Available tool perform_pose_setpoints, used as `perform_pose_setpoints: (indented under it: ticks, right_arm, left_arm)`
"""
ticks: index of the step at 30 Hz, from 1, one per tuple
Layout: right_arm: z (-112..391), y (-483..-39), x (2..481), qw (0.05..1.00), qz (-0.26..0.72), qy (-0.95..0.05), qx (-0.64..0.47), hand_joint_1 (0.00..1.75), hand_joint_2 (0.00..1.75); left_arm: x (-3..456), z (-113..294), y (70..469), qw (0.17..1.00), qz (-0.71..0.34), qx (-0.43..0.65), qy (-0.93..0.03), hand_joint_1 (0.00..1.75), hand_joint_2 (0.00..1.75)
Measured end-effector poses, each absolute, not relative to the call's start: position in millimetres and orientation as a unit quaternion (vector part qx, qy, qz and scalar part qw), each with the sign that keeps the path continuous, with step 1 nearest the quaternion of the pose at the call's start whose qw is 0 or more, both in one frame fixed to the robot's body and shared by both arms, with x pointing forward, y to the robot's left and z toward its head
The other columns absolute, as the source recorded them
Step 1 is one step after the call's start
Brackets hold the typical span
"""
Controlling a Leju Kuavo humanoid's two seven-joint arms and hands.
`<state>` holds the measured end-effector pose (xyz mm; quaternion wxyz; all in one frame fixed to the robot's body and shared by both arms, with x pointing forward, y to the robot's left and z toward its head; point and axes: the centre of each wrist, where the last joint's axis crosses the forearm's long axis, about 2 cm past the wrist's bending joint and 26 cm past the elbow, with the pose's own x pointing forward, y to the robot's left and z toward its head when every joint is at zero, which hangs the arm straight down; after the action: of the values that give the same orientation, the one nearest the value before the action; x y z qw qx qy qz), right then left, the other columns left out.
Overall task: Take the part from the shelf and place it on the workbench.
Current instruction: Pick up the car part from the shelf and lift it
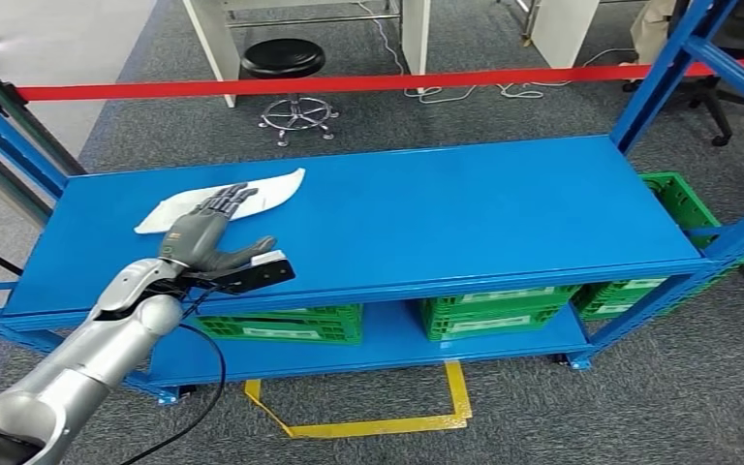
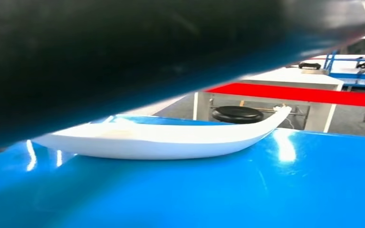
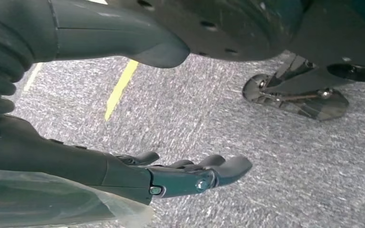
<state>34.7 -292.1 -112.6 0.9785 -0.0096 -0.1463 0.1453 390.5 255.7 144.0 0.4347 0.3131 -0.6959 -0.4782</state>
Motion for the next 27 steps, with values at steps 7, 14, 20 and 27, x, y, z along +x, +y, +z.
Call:
perform_pose_setpoints:
  ticks: [7, 14, 20, 27]
  right_arm:
    - [-112.6, -290.7, 35.0, 0.979, 0.144, -0.147, -0.008, 0.0, 1.75]
    - [-112.6, -289.9, 35.0, 0.979, 0.143, -0.147, -0.008, 0.0, 1.75]
    - [-112.7, -290.0, 34.3, 0.979, 0.145, -0.146, -0.008, 0.0, 1.75]
    - [-112.6, -289.8, 34.4, 0.978, 0.145, -0.146, -0.007, 0.0, 1.75]
  left_arm:
    - [390.7, 143.7, 257.2, 0.436, -0.476, 0.315, -0.696, 0.0, 0.0]
    - [390.5, 143.5, 257.6, 0.436, -0.473, 0.316, -0.697, 0.0, 0.0]
    - [388.1, 139.4, 257.7, 0.44, -0.475, 0.314, -0.694, 0.0, 0.0]
    - [389.1, 140.8, 258.0, 0.438, -0.475, 0.315, -0.695, 0.0, 0.0]
